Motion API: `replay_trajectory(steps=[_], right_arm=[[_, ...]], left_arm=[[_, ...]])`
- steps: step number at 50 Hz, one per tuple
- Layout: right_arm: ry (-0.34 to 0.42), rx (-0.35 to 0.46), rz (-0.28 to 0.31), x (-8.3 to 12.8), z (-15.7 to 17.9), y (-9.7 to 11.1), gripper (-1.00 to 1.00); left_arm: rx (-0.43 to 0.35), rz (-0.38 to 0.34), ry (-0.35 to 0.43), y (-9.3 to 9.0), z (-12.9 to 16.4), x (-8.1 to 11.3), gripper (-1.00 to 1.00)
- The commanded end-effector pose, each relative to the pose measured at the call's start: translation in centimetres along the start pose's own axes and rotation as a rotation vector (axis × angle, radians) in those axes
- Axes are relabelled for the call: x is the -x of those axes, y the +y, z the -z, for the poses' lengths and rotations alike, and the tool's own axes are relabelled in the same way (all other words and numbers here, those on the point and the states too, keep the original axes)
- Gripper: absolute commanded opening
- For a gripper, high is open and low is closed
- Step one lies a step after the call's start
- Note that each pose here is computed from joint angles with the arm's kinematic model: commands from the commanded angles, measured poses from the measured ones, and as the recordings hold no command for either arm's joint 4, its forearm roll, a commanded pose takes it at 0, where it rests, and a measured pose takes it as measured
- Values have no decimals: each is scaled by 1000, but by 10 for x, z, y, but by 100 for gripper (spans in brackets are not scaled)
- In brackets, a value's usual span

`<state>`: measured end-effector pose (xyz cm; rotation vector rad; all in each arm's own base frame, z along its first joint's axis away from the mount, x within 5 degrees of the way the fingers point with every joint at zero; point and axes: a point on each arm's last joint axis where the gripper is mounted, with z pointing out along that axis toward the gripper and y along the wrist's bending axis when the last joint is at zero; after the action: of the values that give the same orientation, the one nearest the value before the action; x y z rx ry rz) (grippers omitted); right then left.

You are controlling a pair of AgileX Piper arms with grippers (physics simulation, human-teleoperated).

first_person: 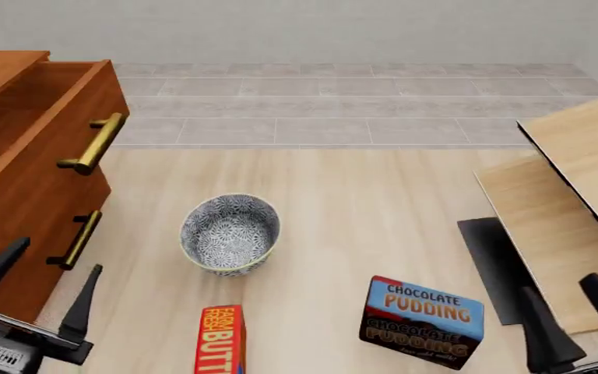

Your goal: Close the top drawer of the cabinet.

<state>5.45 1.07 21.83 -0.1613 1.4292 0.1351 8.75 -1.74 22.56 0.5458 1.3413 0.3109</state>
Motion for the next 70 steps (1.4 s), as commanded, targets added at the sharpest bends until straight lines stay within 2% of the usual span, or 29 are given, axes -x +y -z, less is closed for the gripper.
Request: replay_trajectory(steps=[1,4,6,8,11,15,16,17,18,20,23,25,36,39,52,68,70], right_arm=[[-9,50,-3,1,0,3,100],[-9,46,-4,1,0,3,100],[-8,46,-3,1,0,3,100],[-7,47,-2,1,0,3,100],[-7,49,-4,1,0,3,100],[-7,51,-3,1,0,3,100],[-6,51,-3,0,0,3,100],[-6,51,-2,0,0,3,100],[-5,52,-1,0,0,3,100],[-4,52,-2,0,0,3,100],[-2,51,-1,0,0,3,100],[0,54,-1,0,0,3,100],[3,60,-1,0,0,3,100],[11,61,3,-1,0,3,100],[15,67,7,-1,0,4,100],[19,58,8,-2,0,3,100],[18,58,8,-2,0,3,100]], left_arm=[[-35,-230,-23,-11,-32,-7,100],[-37,-251,-25,-13,-37,-9,100],[-56,-313,-41,-19,-44,-12,100],[-49,-285,-27,-17,-44,-13,100],[-37,-329,-21,-19,-49,-18,100],[-30,-329,-19,-17,-50,-17,100],[-31,-355,-24,-19,-51,-18,100],[-34,-433,-43,-24,-57,-22,100],[-22,-436,-40,-23,-58,-24,100],[-14,-387,-22,-19,-56,-23,100],[-5,-433,-22,-21,-59,-26,100],[1,-418,-17,-19,-59,-26,100],[22,-443,-21,-15,-68,-23,100],[45,-455,-13,-7,-78,-18,100],[67,-454,-16,1,-87,-10,100],[98,-525,-8,4,-91,-14,100],[100,-551,-2,1,-93,-20,100]])
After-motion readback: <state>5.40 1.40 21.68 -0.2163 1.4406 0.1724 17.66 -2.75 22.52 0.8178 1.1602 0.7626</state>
